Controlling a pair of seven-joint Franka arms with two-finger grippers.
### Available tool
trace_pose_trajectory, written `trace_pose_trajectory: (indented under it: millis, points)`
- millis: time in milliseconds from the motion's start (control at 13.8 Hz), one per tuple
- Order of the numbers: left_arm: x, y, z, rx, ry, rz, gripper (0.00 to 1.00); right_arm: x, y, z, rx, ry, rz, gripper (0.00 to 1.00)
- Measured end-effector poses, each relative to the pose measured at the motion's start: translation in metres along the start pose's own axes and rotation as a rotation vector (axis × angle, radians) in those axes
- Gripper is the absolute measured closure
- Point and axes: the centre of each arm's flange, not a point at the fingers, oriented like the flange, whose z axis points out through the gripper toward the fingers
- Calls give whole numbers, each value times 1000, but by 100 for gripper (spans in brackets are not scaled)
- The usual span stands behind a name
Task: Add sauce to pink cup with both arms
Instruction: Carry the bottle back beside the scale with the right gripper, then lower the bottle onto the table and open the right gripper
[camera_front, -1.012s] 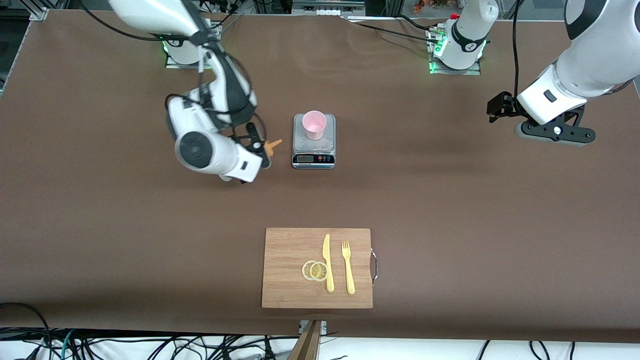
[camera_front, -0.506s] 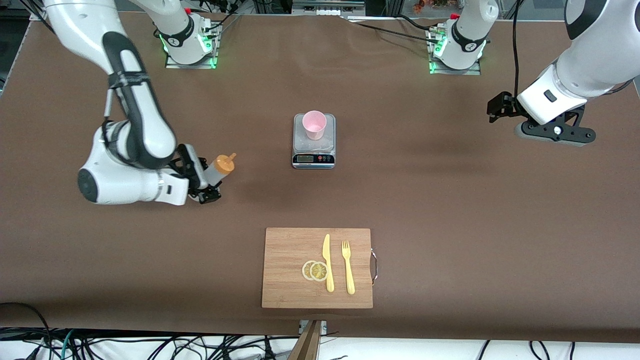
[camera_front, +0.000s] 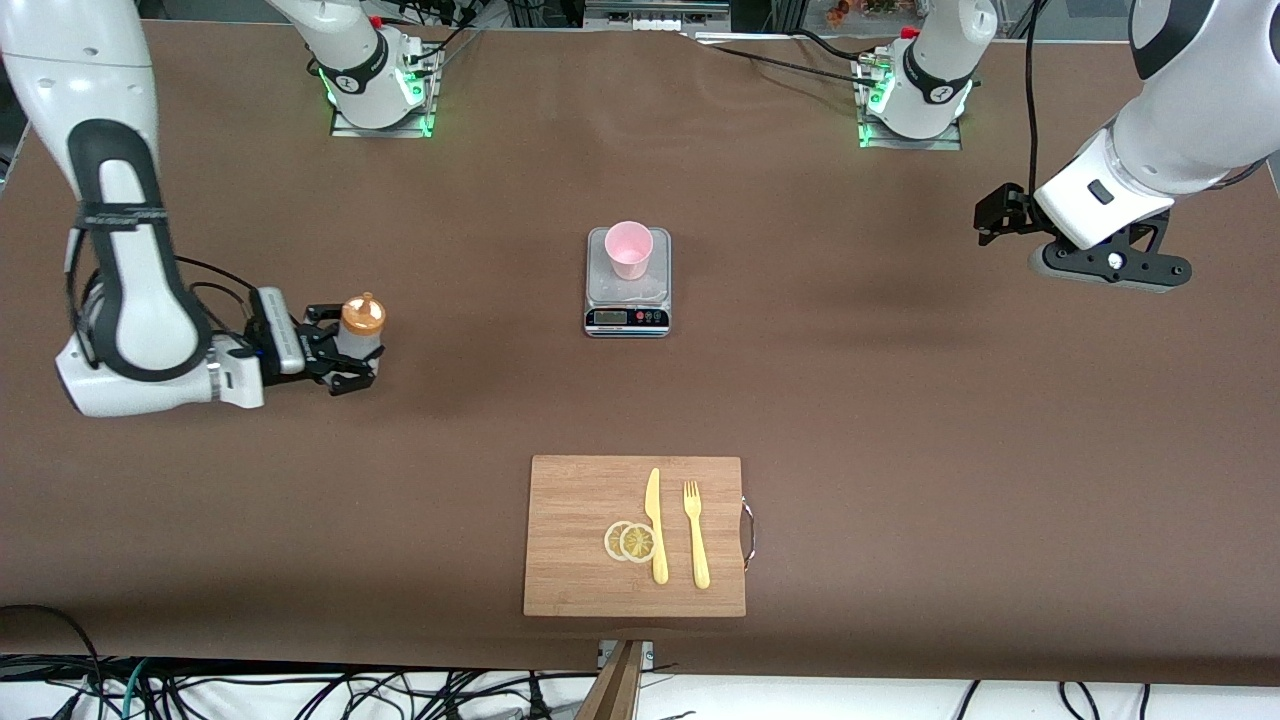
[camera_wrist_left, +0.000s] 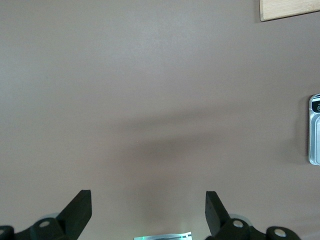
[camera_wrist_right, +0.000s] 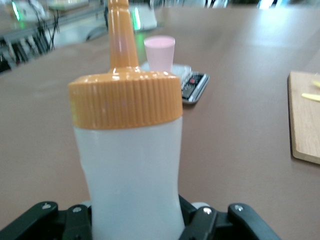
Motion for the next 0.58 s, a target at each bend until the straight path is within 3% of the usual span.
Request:
trace_pose_trajectory:
  millis: [362,579]
  points:
    - [0,0,0,0,0,0,0,-63,-44,-4,-45,204,58,68]
    - [0,0,0,0,0,0,0,-81,-57,-1,-62,252,88,68]
